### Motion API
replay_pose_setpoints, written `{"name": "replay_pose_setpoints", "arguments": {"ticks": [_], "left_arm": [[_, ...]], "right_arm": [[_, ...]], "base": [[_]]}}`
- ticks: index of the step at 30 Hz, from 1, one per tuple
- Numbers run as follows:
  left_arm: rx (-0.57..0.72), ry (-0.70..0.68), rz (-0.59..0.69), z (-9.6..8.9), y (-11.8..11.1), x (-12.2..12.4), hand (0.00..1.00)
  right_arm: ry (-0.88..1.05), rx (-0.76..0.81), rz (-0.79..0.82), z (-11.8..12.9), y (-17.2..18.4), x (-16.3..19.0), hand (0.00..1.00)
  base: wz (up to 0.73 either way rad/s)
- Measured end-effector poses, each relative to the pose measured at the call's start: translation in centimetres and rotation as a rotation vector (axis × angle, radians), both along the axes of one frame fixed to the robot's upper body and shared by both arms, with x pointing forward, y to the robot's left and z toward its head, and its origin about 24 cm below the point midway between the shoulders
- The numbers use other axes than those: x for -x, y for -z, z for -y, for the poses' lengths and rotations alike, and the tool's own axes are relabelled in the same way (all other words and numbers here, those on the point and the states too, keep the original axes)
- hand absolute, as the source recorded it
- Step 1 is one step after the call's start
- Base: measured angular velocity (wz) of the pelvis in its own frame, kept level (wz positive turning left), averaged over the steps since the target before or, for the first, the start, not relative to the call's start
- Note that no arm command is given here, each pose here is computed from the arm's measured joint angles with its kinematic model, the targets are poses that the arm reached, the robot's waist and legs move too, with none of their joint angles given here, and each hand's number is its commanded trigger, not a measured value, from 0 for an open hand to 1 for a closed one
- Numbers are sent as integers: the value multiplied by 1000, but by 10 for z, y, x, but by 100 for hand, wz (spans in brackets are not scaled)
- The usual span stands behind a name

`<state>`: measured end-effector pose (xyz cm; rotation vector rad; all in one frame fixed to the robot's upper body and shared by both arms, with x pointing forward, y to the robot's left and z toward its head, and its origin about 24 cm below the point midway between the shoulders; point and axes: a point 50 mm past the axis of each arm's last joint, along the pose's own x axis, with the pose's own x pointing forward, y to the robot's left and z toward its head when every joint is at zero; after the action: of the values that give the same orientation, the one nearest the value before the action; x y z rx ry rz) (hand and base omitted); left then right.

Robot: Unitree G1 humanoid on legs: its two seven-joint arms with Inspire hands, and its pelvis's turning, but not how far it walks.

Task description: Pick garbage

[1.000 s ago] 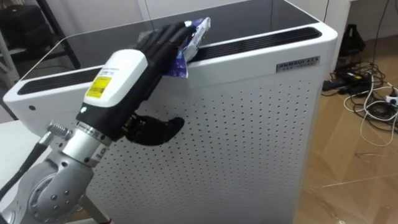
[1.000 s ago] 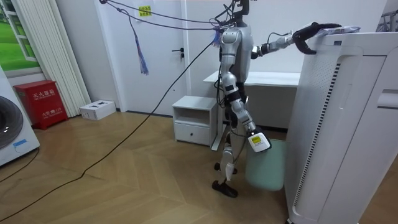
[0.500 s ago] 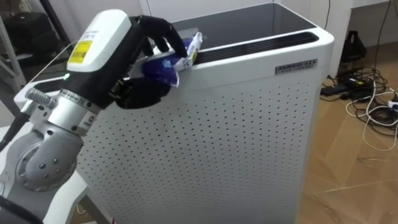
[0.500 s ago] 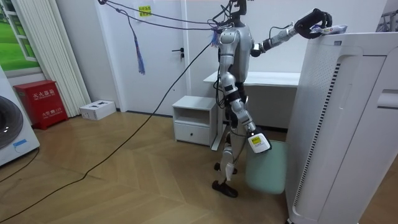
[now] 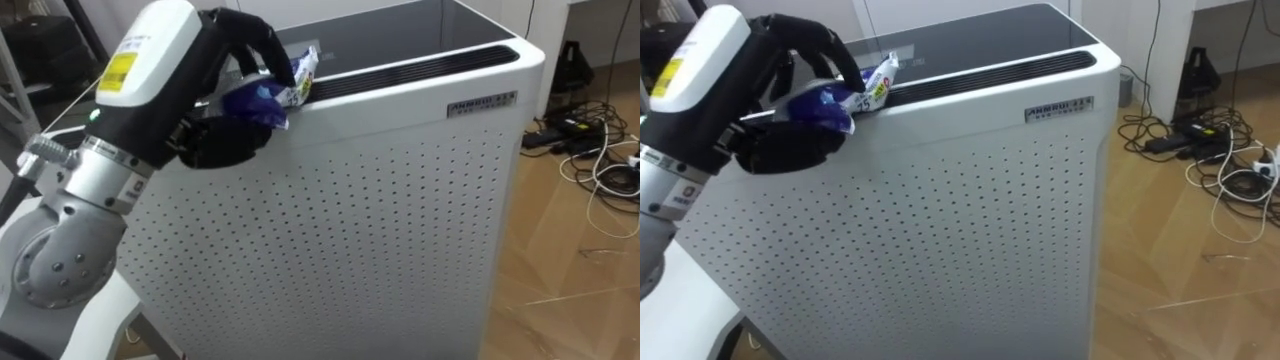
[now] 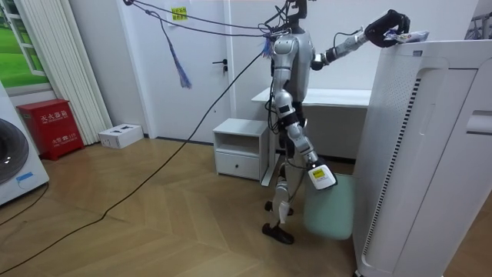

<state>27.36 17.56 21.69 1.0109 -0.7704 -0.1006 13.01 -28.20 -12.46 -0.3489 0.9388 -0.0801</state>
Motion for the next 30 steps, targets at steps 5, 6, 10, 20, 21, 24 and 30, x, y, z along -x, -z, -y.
{"name": "replay_pose_setpoints", "arguments": {"ticks": [5, 6, 10, 20, 21, 24, 30], "left_arm": [[126, 63, -44, -3, 1, 2, 100], [153, 82, -56, -3, 1, 3, 100], [277, 162, -111, -1, 5, 5, 100], [617, 483, -297, 13, 18, 17, 100], [619, 526, -336, 18, 23, 19, 100], [536, 620, -498, 39, 43, 23, 100], [405, 757, -670, 62, 63, 34, 100]], "right_arm": [[-29, 10, 81, -7, -9, -18, 100], [-41, 13, 99, -10, -11, -23, 100], [-73, -2, 120, -20, -12, -31, 100], [-103, -4, 156, -27, -17, -41, 100], [-98, -7, 160, -27, -17, -42, 100], [-79, -21, 176, -29, -19, -46, 100], [-108, -26, 188, -36, -20, -49, 100]], "base": [[-2], [6], [3], [8], [3], [0], [0]]}}
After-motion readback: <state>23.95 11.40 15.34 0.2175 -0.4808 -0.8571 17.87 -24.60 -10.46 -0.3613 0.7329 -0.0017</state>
